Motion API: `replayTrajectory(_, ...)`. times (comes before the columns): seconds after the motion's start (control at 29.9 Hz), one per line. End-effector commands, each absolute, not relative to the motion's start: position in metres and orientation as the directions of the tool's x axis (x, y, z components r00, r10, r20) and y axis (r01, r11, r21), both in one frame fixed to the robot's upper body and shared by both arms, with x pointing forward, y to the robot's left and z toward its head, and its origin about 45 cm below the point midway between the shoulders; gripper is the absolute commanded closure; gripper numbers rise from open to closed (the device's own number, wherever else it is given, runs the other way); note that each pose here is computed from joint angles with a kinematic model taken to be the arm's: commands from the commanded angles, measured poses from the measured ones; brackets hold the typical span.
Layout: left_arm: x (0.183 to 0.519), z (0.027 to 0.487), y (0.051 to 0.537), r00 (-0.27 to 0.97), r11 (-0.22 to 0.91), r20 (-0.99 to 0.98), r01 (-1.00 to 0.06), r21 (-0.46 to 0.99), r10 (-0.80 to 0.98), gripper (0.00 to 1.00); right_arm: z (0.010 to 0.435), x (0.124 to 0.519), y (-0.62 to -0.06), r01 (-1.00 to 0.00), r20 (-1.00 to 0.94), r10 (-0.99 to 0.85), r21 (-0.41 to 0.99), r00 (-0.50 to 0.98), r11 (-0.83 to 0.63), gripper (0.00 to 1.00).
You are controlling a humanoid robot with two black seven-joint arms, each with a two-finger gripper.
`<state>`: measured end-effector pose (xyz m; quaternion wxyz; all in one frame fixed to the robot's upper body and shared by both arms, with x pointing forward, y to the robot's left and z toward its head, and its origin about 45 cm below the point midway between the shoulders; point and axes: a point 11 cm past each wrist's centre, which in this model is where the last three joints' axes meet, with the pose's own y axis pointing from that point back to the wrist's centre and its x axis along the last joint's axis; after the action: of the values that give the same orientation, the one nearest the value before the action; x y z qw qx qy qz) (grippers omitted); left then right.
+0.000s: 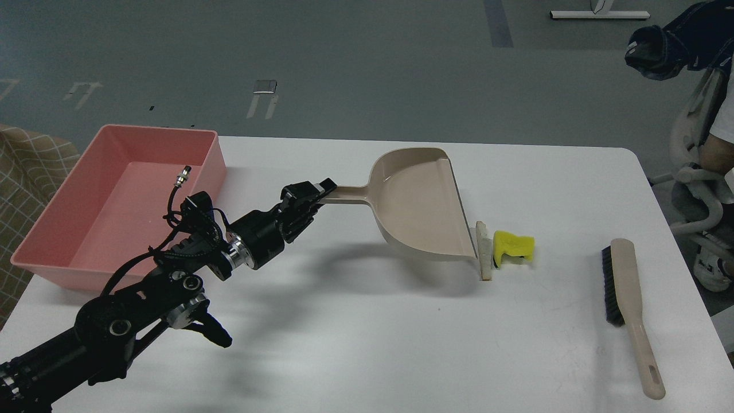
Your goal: Sweep and dump garbage into bin
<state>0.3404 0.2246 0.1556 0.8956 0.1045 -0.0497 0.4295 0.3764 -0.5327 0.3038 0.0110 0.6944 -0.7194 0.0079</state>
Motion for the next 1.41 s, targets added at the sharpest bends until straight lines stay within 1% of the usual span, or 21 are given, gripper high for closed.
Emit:
replayTrajectory(0.0,0.339,0.165,0.236,0.634,0.618,0.208,-0.773,0.142,0.745,0.83,0.309,0.368,-0.542,-0.997,0.175,-0.985,0.075,-0.004,0.017,0.00)
replayTrajectory(0.07,0.338,0.168,0.244,0.645,0.627,0.218,-0.764,0.151,0.733,0.83,0.307,0.361,-0.538,-0.989,0.315,-0.947,0.145,0.063,-0.017,0.00)
replayTrajectory(0.1,0.338,0.168,0.244,0.645,0.627,0.218,-0.764,0.151,0.733,0.83,0.307,0.361,-0.538,-0.989,0.316,-0.947,0.145,0.063,-0.018,0.00)
replayTrajectory(0.13,0.336,0.168,0.245,0.651,0.634,0.214,-0.759,0.150,0.728,0.83,0.304,0.356,-0.534,-0.982,0.385,-0.916,0.182,0.109,-0.041,0.00)
replayTrajectory(0.2,0.332,0.165,0.245,0.656,0.639,0.207,-0.755,0.150,0.726,0.83,0.296,0.345,-0.528,-0.966,0.499,-0.846,0.249,0.186,-0.065,0.00)
replayTrajectory(0.27,0.330,0.163,0.243,0.662,0.645,0.204,-0.749,0.149,0.721,0.83,0.293,0.332,-0.529,-0.940,0.646,-0.711,0.336,0.277,-0.061,0.00)
replayTrajectory(0.4,0.322,0.156,0.240,0.685,0.668,0.207,-0.728,0.155,0.698,0.83,0.303,0.326,-0.534,-0.923,0.740,-0.582,0.382,0.337,-0.048,0.00)
replayTrajectory(0.5,0.318,0.154,0.235,0.694,0.679,0.199,-0.719,0.148,0.692,0.83,0.284,0.310,-0.513,-0.865,0.717,-0.509,0.486,0.476,-0.123,0.00)
replayTrajectory(0.6,0.318,0.154,0.234,0.693,0.679,0.196,-0.720,0.145,0.694,0.83,0.267,0.303,-0.486,-0.824,0.686,-0.474,0.534,0.552,-0.187,0.02)
replayTrajectory(0.67,0.318,0.153,0.233,0.693,0.679,0.193,-0.720,0.144,0.694,0.83,0.250,0.295,-0.469,-0.789,0.661,-0.455,0.586,0.596,-0.184,0.06)
replayTrajectory(0.7,0.318,0.153,0.233,0.692,0.678,0.194,-0.721,0.144,0.695,0.83,0.240,0.289,-0.462,-0.775,0.654,-0.451,0.612,0.607,-0.156,0.06)
replayTrajectory(0.84,0.318,0.154,0.235,0.691,0.677,0.197,-0.722,0.143,0.695,0.83,0.216,0.269,-0.448,-0.771,0.657,-0.477,0.632,0.584,-0.075,0.07)
replayTrajectory(0.94,0.317,0.154,0.237,0.691,0.677,0.200,-0.722,0.143,0.695,0.83,0.204,0.251,-0.434,-0.748,0.628,-0.482,0.658,0.611,-0.091,0.11)
replayTrajectory(1.2,0.303,0.138,0.235,0.701,0.679,0.171,-0.713,0.173,0.692,0.83,0.195,0.234,-0.422,-0.715,0.593,-0.474,0.689,0.651,-0.120,0.12)
replayTrajectory(1.37,0.304,0.135,0.236,0.698,0.674,0.171,-0.716,0.183,0.695,0.83,0.188,0.220,-0.416,-0.682,0.560,-0.471,0.719,0.682,-0.133,0.12)
